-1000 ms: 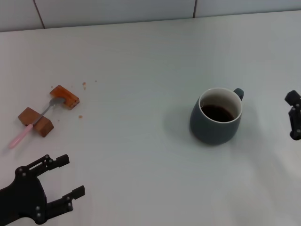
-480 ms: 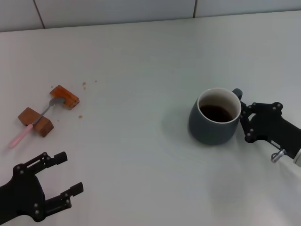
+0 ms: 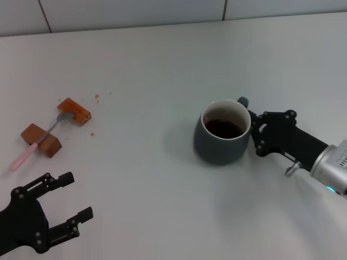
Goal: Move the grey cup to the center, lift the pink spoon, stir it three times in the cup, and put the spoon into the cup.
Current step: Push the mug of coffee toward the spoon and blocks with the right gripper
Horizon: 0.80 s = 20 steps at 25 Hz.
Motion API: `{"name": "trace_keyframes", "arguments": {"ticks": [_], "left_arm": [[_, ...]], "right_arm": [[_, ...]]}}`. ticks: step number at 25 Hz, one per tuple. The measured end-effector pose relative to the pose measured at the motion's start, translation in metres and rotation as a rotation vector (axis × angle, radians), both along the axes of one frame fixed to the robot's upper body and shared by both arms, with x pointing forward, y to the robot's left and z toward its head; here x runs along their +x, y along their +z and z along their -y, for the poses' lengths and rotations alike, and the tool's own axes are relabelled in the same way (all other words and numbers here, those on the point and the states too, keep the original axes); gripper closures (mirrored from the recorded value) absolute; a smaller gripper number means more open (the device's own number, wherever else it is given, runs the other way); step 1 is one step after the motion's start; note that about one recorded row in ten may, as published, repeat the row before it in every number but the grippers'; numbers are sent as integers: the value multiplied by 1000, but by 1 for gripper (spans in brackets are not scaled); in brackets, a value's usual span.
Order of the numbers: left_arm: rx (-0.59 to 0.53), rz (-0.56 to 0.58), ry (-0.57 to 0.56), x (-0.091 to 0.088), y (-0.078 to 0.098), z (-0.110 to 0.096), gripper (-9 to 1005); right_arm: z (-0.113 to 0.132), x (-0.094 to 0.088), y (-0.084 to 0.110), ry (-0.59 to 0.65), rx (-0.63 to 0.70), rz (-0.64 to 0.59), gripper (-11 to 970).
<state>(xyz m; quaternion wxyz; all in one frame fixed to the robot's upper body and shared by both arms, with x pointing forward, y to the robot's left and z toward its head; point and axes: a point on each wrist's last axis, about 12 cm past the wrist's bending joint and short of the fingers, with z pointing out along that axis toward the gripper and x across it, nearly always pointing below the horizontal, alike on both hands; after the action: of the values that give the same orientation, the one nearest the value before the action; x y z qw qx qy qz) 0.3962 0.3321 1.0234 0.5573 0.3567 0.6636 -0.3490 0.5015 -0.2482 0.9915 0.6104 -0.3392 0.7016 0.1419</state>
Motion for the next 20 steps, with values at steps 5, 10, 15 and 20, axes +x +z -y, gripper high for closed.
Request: {"name": "trace_keyframes", "arguments": {"ticks": [5,10,15,20], "left_arm": [[-1,0,1,-1,1,-1,213],[-1,0,-1,-1,1,-2,213],[2,2,-2,-1,1,-2,213],[4,7,-3,0,1,-2,213]], "right_arm": [[-23,16,6,36,11,-12,938],[-50,35,13,83,4,-29,938],[-74,52,24,109,13,-33,937],[-90,64,33,128,10,-32,936]]}}
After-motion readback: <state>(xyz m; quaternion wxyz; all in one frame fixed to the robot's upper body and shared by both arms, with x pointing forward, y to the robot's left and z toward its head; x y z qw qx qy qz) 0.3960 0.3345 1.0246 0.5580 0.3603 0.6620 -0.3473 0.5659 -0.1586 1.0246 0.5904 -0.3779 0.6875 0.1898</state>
